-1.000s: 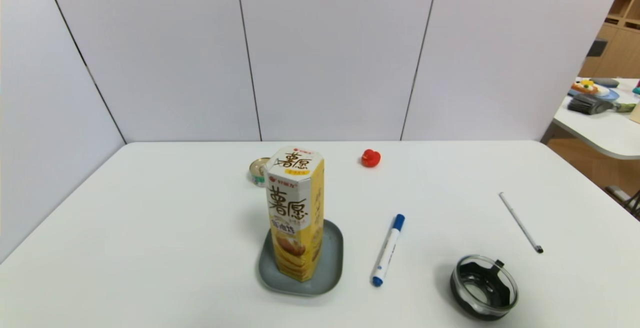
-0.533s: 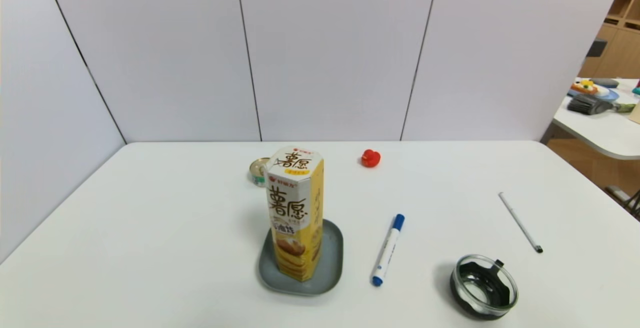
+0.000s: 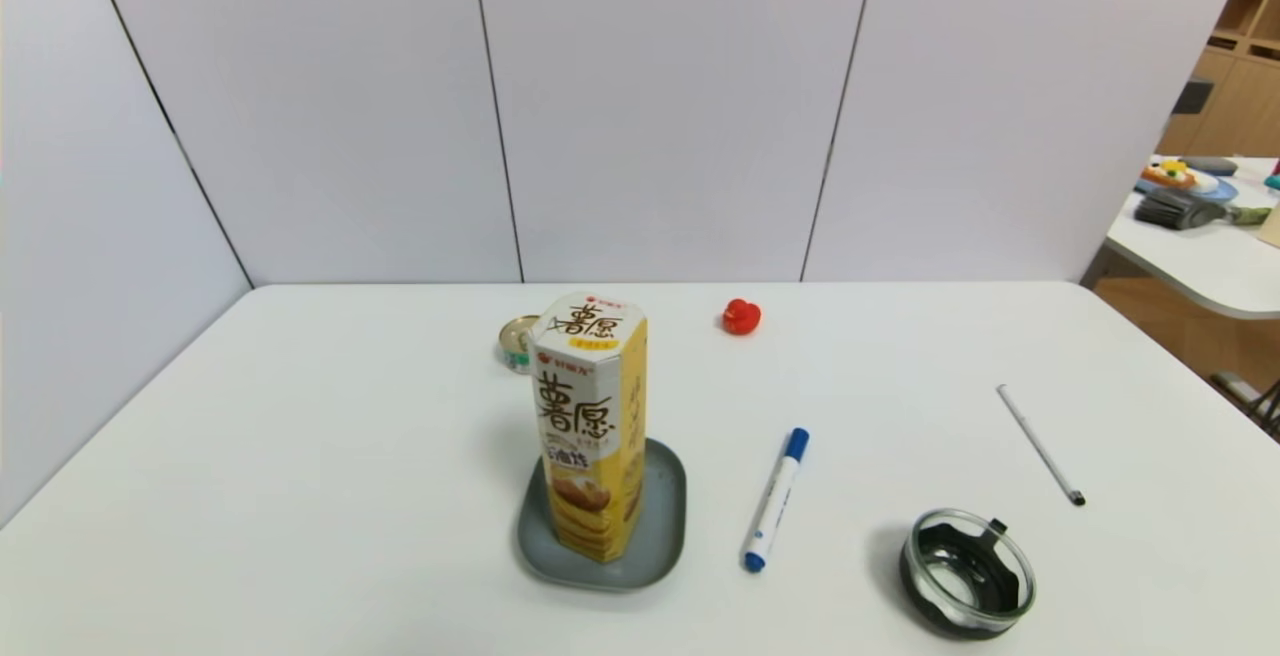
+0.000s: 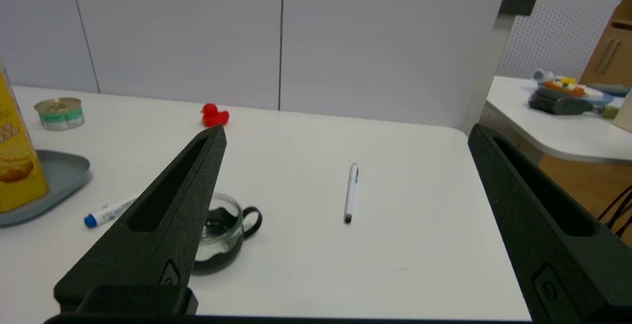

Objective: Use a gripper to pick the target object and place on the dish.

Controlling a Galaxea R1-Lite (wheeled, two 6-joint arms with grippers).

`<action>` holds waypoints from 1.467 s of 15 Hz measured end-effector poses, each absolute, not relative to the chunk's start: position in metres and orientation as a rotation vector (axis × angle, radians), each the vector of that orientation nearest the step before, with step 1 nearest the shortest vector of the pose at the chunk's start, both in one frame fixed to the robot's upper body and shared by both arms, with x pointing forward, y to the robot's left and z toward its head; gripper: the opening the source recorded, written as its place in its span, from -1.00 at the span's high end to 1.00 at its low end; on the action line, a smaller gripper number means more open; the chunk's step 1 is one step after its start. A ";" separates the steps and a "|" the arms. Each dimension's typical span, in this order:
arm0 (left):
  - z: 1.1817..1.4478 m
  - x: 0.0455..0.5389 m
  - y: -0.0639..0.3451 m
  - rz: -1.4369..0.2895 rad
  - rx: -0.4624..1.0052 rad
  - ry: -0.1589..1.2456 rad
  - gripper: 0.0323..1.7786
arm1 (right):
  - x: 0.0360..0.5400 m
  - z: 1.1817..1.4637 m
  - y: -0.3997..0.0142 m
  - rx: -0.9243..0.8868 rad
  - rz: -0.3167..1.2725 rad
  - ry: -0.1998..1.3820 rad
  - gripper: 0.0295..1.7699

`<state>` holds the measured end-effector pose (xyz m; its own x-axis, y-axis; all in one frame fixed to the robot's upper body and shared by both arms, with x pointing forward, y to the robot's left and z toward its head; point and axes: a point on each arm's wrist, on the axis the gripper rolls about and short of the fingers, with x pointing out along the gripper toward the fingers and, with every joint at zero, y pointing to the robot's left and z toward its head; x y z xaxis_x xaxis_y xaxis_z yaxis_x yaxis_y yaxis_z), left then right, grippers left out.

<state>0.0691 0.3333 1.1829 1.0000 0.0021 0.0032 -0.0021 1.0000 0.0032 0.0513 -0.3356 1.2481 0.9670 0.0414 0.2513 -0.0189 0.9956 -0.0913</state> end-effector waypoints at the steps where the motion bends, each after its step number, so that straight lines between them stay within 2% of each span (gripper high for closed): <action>1: 1.183 0.069 0.333 0.003 0.003 -0.003 -0.90 | 0.056 1.236 -0.336 -0.089 0.029 -0.243 -0.91; 4: 1.183 0.069 0.333 0.002 0.003 -0.003 -0.90 | 0.066 1.206 -0.336 -0.080 0.029 -0.192 -0.91; 7: 1.183 0.069 0.333 0.002 0.003 -0.003 -0.90 | 0.069 1.184 -0.336 -0.060 0.017 -0.010 -0.91; 22: 1.183 0.069 0.333 0.003 0.003 -0.003 -0.90 | 0.069 1.182 -0.336 -0.056 0.018 0.000 -0.91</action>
<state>0.0691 0.3333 1.1828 1.0000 0.0026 0.0028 -0.0026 1.0000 0.0028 0.0690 -0.3362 1.1823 0.9998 0.0177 0.0000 -0.0176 0.9983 -0.0557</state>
